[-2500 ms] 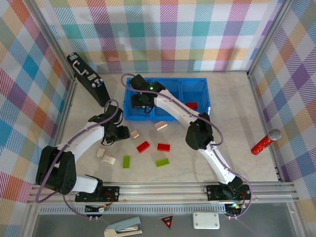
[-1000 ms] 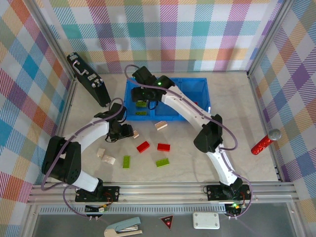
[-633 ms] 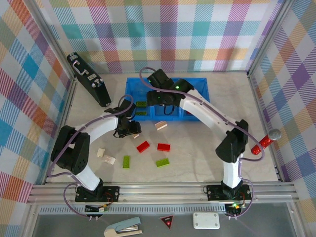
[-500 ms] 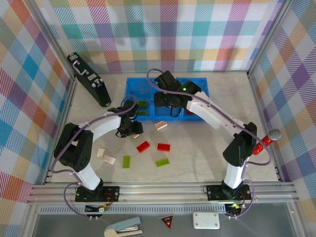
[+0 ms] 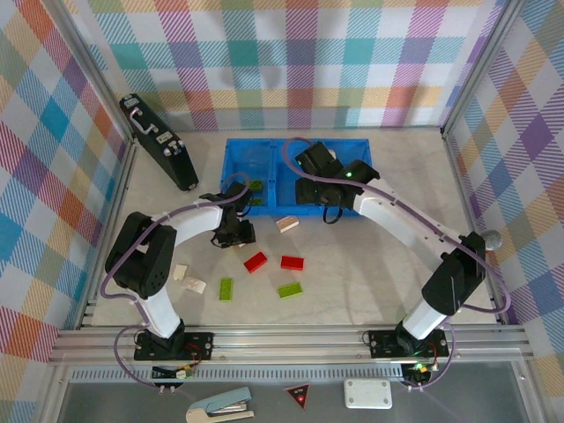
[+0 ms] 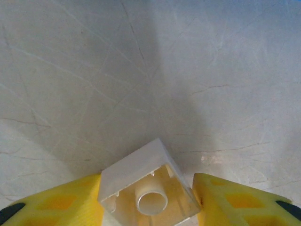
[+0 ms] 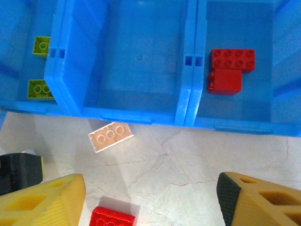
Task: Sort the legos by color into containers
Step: Pick up the lego from the center of the table.
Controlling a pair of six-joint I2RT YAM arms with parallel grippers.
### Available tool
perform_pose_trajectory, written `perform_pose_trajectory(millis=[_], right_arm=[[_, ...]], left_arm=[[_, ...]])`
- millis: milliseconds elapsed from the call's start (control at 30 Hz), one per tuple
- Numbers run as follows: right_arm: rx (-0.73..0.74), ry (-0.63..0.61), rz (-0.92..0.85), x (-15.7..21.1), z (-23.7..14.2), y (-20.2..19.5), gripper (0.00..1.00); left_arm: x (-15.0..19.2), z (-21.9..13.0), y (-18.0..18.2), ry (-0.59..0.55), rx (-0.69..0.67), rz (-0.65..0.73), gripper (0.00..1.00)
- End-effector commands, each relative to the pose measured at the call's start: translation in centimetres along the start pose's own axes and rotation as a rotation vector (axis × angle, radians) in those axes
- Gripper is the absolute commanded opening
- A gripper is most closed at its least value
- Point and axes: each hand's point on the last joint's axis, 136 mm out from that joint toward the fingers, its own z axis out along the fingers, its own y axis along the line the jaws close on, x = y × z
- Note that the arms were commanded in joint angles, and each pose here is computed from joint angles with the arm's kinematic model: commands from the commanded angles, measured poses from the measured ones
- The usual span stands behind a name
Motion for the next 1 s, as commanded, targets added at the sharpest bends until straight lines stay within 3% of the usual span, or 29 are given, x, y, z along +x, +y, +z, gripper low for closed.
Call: perform_pose_trajectory(millis=[0, 267, 667, 967], right_arm=[[0.004, -0.045, 0.039, -0.5, -1.1, -0.8, 0.75], [0.01, -0.033, 0.052, 0.4, -0.9, -1.3, 0.75], [0.028, -0.05, 0.068, 0.9, -1.7, -2.7, 0.74], [0.037, -0.052, 0.082, 1.6, -2.3, -3.8, 0.74]], left_arm=[[-0.5, -0.2, -0.6, -0.017, 0.002, 0.002, 0.47], [-1.0, -1.1, -1.2, -0.03, 0.007, 0.018, 0.43], [-3.2, -5.5, -5.4, -0.103, 0.047, 0.093, 0.42], [-3.1, -3.9, -3.0, -0.091, -0.106, 0.11, 0.57]])
